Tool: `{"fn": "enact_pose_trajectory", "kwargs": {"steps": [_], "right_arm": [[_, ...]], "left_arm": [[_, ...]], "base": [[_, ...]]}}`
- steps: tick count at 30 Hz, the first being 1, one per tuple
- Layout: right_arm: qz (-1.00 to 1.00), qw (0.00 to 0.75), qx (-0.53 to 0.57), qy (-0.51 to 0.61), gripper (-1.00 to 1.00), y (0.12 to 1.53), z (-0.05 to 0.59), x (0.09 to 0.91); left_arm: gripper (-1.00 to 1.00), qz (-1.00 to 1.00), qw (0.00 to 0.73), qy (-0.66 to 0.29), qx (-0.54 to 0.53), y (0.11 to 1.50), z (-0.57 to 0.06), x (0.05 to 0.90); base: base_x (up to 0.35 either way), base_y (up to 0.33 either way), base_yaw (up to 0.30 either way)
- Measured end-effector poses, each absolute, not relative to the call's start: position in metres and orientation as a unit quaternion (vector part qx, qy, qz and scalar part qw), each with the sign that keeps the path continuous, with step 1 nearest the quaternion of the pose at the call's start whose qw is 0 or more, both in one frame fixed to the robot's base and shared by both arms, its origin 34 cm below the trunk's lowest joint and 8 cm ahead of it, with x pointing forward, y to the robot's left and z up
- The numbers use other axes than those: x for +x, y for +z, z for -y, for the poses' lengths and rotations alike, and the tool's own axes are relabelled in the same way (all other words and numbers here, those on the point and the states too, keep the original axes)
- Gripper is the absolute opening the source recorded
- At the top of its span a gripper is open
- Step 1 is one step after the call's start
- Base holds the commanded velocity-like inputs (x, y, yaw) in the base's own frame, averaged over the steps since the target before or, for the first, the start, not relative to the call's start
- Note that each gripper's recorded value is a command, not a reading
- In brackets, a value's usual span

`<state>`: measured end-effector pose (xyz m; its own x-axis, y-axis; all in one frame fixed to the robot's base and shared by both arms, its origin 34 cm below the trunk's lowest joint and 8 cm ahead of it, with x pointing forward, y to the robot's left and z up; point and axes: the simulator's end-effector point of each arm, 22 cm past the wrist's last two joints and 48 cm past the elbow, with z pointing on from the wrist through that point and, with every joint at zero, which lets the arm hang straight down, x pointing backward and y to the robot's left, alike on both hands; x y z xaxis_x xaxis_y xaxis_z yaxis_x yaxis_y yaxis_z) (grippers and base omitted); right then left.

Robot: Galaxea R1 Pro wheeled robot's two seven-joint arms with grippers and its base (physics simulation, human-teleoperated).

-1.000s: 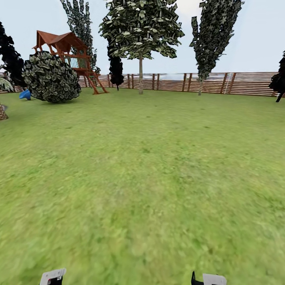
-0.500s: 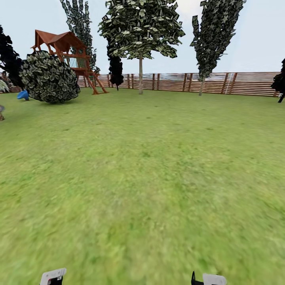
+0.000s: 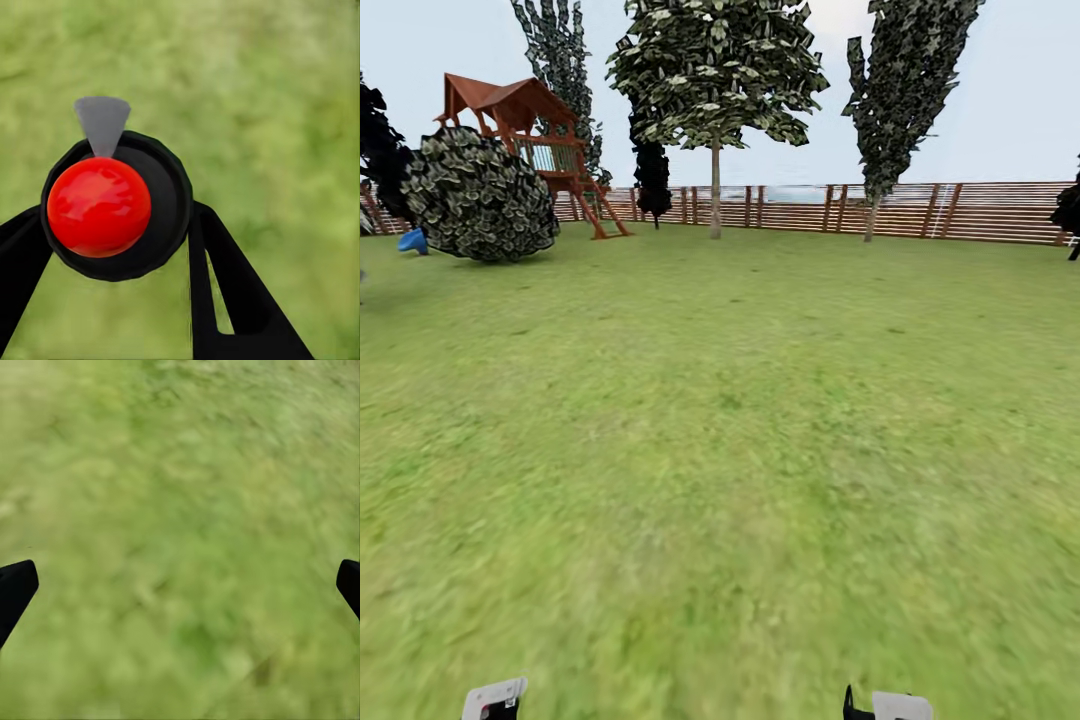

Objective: In the garden, pick up the pesticide atomizer on the floor and spray pesticide onto both trees until each tree trunk is fully covered.

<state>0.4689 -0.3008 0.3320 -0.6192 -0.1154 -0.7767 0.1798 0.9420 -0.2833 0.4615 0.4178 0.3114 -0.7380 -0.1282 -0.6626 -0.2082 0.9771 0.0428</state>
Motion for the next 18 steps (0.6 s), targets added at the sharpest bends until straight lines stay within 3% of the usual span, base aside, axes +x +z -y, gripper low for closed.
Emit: {"fn": "enact_pose_trajectory", "kwargs": {"steps": [18], "right_arm": [[-0.884, 0.436, 0.018, -0.169, 1.00, 0.3320, 0.3008, 0.4689]], "left_arm": [[-1.00, -0.930, 0.351, 0.057, -0.090, 0.3114, -0.4179, 0.4615]], "base": [[0.338, 0.000, 0.000]]}}
